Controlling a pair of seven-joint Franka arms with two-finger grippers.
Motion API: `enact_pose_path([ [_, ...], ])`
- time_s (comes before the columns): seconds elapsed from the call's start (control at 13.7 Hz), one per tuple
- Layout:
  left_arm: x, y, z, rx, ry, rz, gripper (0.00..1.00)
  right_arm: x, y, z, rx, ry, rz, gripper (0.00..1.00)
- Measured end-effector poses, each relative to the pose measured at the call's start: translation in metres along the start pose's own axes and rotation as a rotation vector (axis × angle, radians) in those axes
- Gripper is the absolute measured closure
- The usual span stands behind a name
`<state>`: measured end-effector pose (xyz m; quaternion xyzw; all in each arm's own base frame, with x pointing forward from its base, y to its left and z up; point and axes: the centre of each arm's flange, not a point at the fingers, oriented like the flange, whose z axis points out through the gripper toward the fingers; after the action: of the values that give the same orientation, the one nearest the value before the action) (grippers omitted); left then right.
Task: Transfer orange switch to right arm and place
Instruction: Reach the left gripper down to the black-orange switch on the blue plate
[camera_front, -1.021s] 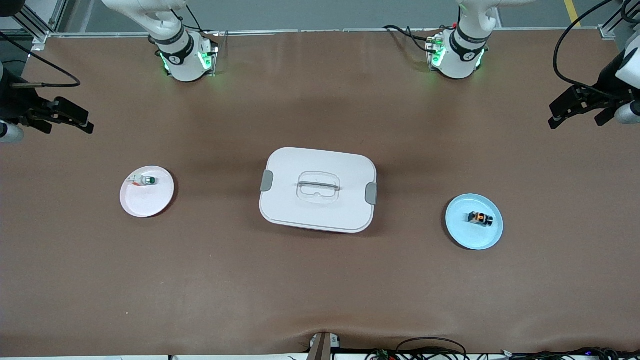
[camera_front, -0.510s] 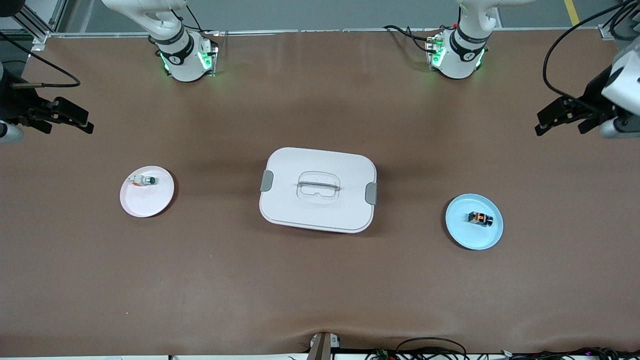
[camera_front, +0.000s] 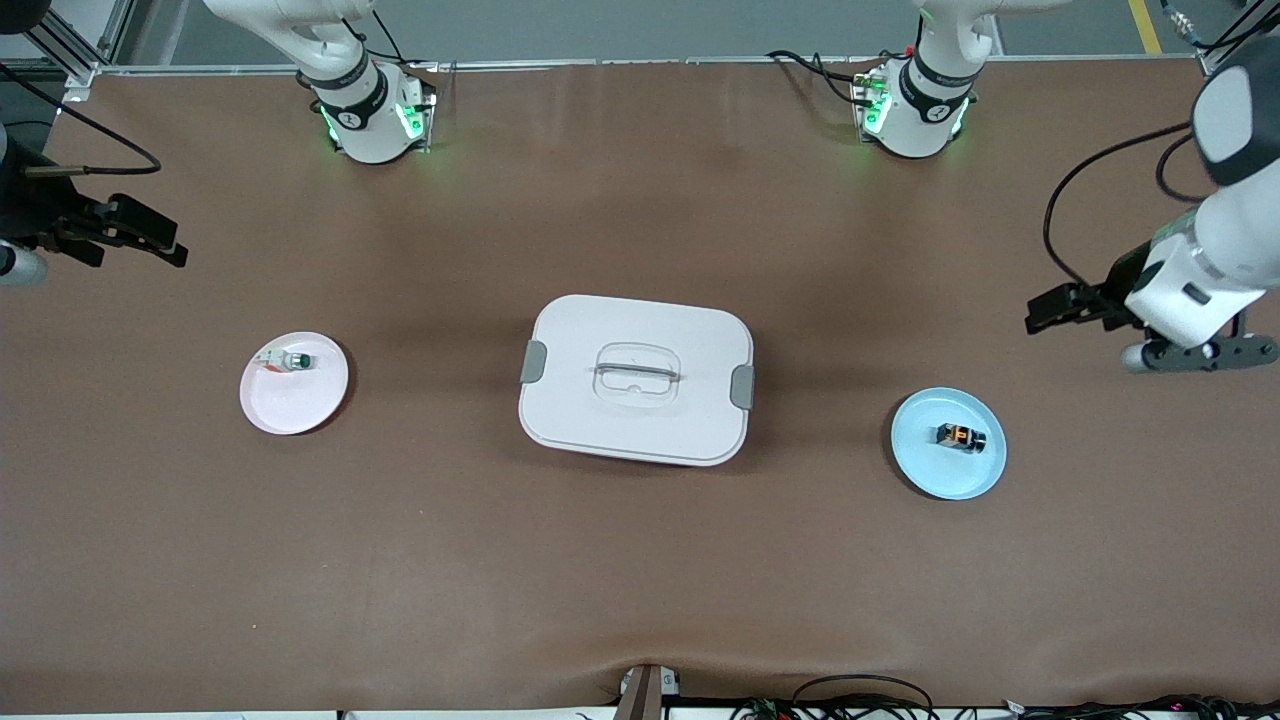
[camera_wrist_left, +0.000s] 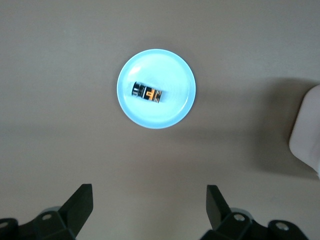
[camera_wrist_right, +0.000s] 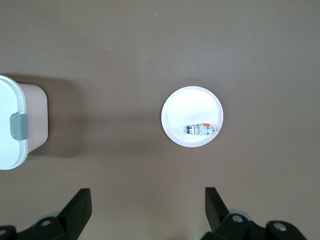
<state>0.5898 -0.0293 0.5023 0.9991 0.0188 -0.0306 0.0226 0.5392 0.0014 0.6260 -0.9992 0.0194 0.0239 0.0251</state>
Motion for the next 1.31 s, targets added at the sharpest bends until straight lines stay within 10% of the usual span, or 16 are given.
enact_pose_path([
  [1.31,0.068,-0.008,0.214,0.074,0.028,0.165,0.0,0.0,0.0,0.0,0.0,-0.001,0.001,0.0],
])
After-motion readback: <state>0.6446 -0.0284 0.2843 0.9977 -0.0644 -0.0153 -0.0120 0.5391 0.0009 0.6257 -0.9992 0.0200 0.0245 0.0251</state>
